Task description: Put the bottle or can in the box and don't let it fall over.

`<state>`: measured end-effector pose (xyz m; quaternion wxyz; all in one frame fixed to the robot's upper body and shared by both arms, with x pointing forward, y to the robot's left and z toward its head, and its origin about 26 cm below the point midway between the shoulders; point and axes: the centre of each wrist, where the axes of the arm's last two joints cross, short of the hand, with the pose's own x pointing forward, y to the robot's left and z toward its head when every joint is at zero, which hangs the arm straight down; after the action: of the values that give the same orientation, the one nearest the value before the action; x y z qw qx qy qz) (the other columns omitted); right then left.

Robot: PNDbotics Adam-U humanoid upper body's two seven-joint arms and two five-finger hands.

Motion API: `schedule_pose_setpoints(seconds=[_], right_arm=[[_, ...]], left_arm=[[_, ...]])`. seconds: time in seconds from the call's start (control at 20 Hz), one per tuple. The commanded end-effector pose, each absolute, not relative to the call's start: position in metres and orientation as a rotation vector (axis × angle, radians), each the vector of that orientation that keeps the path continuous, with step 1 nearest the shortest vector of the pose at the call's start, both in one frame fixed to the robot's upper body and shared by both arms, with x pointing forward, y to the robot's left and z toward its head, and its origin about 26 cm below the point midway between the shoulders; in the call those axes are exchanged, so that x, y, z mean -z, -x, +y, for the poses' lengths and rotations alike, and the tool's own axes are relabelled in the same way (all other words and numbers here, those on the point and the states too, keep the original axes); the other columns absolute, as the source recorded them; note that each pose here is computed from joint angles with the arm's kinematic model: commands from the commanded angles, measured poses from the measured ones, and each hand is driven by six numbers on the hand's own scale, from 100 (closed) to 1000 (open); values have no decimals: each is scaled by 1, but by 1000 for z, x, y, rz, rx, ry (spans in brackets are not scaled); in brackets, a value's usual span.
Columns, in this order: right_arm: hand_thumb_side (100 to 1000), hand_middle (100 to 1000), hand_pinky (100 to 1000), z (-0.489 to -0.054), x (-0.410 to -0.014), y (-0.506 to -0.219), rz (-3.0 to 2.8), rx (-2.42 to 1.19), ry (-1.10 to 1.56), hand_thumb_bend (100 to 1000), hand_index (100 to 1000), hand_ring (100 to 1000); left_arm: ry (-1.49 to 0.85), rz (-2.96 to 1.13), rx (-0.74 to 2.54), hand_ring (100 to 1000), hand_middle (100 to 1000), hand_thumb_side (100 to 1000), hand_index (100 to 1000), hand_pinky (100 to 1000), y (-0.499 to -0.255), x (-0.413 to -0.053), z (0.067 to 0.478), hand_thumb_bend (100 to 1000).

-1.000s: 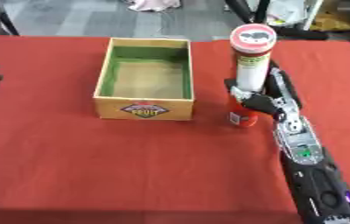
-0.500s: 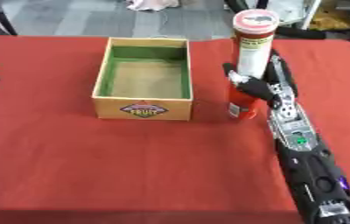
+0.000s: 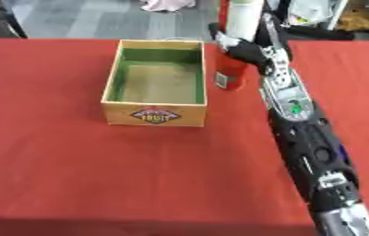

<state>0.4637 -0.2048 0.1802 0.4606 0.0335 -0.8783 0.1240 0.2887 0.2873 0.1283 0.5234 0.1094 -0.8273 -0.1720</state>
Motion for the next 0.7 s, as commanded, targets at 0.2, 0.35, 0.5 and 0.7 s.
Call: schedule_pose_setpoints(seconds=[0.2, 0.35, 0.5, 0.7], right_arm=[[100, 712, 818, -186, -208, -484, -2172, -385, -114, 100, 591, 643], [100, 866, 907, -181, -186, -488, -2118, -437, -100, 278, 776, 792], [270, 992, 968, -182, -166, -489, -2085, -507, -68, 451, 911, 918], [576, 1000, 1000, -191, -155, -490, -2071, -627, -14, 836, 1000, 1000]], left_arm=[[-218, -2029, 449, 821, 813, 930, 973, 898, -293, -140, 280, 233], [-206, -2036, 455, 821, 813, 930, 973, 898, -294, -142, 279, 233], [-196, -2039, 460, 820, 811, 930, 974, 898, -295, -143, 277, 233], [-196, -2040, 460, 818, 810, 930, 974, 898, -295, -143, 277, 234]])
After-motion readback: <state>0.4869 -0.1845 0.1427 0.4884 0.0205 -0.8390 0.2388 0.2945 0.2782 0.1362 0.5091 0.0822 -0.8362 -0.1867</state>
